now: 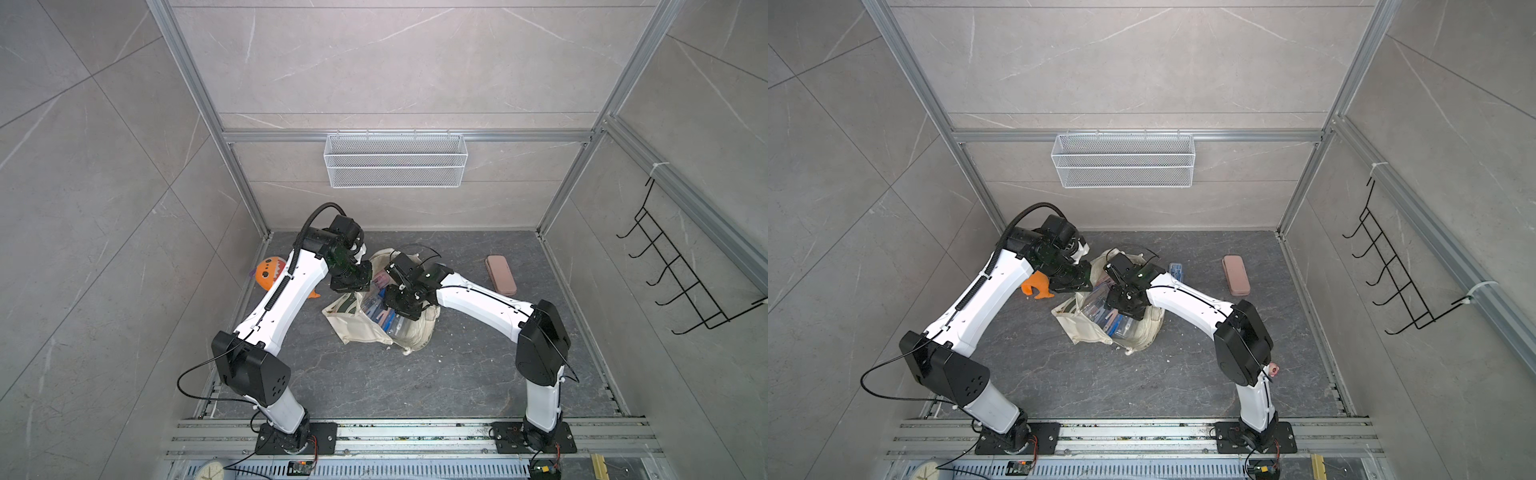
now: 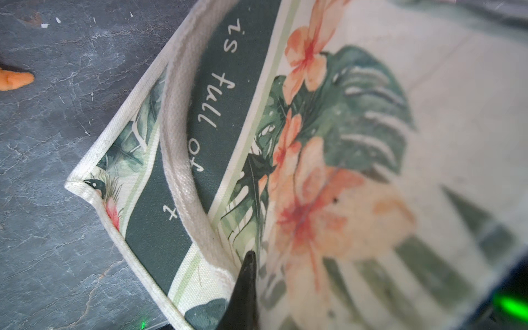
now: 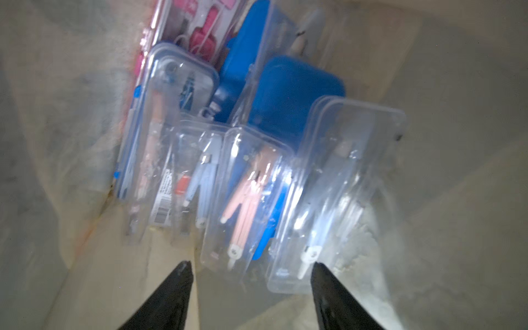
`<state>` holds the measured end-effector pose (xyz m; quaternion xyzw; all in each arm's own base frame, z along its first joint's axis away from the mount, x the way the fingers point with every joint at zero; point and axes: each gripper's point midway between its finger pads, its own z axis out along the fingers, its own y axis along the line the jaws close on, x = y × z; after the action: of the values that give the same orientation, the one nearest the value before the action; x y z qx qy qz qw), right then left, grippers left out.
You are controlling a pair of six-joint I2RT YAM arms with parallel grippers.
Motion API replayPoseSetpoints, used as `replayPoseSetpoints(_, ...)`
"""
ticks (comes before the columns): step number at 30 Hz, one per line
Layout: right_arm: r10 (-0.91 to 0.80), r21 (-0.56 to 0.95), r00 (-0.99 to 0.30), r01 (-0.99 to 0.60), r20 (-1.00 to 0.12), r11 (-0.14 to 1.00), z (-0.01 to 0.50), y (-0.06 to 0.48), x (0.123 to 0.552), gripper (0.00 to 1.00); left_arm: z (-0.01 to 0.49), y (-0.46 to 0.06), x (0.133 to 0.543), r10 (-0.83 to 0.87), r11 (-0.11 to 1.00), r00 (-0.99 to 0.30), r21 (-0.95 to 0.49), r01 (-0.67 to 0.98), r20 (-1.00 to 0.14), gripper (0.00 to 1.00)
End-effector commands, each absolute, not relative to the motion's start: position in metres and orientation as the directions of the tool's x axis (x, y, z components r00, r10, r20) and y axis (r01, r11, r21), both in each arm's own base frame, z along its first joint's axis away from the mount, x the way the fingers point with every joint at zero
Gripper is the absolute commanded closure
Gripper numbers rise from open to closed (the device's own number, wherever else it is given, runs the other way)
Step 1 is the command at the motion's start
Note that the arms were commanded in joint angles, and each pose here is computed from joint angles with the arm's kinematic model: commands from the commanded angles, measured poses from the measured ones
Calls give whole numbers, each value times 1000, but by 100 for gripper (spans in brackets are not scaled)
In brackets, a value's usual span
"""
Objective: Take out the compass set from the canvas bag
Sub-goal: Adjust the canvas bag at the center of the board, then pick up the compass set from the canvas bag.
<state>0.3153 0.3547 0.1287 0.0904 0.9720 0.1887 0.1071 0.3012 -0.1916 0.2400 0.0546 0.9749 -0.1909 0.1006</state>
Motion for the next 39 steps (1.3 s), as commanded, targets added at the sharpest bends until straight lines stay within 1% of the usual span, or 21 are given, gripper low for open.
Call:
replayPoseSetpoints(1,259,269,-948,204,-187,941,116,325,317,27,264,-193,288,70,896,-963,-408,175,-260,100)
replayPoseSetpoints(7,256,299,-955,203,-147,932,91,333,317,26,264,-194,289,71,893,-962,-412,179,-265,100)
replayPoseSetpoints(14,255,322,-961,208,-109,924,71,347,321,22,265,-196,289,69,892,-962,-416,178,-264,100)
replayPoseSetpoints(18,257,338,-960,206,-115,918,64,348,323,23,265,-195,289,66,892,-962,-417,176,-264,100)
replayPoseSetpoints(22,240,362,-958,171,-155,916,68,351,331,29,265,-195,288,66,891,-963,-420,174,-260,100)
replayPoseSetpoints(27,226,391,-950,128,-216,911,87,352,338,35,264,-195,288,65,893,-964,-417,172,-259,100)
replayPoseSetpoints(29,229,407,-944,118,-236,906,95,352,340,41,262,-194,287,65,894,-964,-415,171,-257,100)
replayPoseSetpoints(34,233,421,-941,113,-246,900,101,350,339,53,261,-194,288,65,894,-965,-415,170,-255,100)
replayPoseSetpoints(39,245,451,-936,110,-254,886,108,350,341,61,261,-195,289,61,894,-965,-416,166,-255,100)
